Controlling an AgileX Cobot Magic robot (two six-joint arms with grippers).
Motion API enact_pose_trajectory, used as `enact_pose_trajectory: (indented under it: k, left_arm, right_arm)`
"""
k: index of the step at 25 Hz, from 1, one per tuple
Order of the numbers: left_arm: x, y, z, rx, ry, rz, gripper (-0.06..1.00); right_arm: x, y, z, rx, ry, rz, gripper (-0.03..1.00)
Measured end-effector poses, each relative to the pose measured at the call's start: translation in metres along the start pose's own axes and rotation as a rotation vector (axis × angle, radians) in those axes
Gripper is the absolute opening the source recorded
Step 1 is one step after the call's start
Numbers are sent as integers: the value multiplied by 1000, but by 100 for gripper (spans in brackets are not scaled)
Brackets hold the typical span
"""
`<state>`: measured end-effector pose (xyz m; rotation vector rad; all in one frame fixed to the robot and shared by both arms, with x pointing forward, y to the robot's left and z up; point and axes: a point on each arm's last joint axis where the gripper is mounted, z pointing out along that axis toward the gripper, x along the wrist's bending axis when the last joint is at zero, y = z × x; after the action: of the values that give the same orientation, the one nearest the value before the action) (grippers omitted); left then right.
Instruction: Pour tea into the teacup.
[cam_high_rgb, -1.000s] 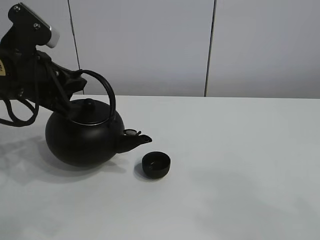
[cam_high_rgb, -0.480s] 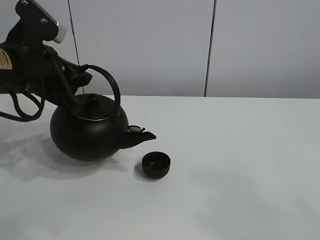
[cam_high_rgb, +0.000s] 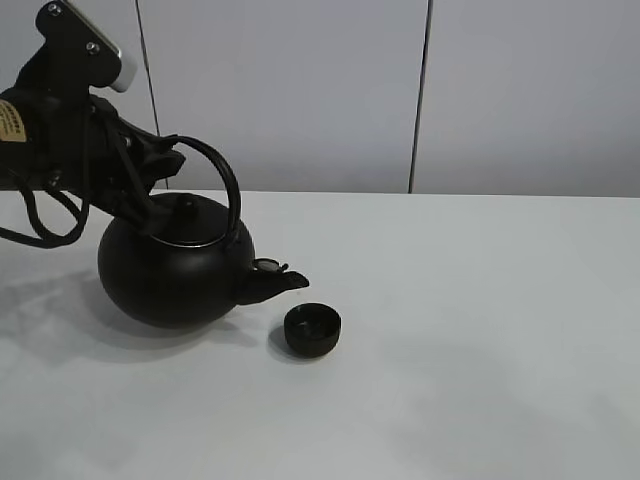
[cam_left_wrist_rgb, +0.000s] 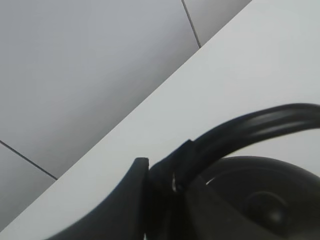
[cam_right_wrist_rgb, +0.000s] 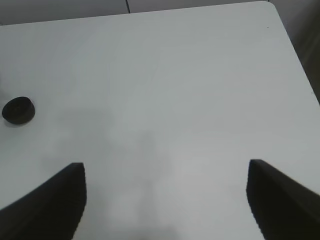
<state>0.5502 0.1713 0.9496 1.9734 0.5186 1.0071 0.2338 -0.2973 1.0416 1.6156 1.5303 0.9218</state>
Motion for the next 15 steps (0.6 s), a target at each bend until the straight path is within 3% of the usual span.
enact_pose_trajectory:
  k: [15]
  left_arm:
    - [0, 0, 0, 0, 0, -1, 11]
  right_arm:
    - [0, 0, 0, 0, 0, 0, 60]
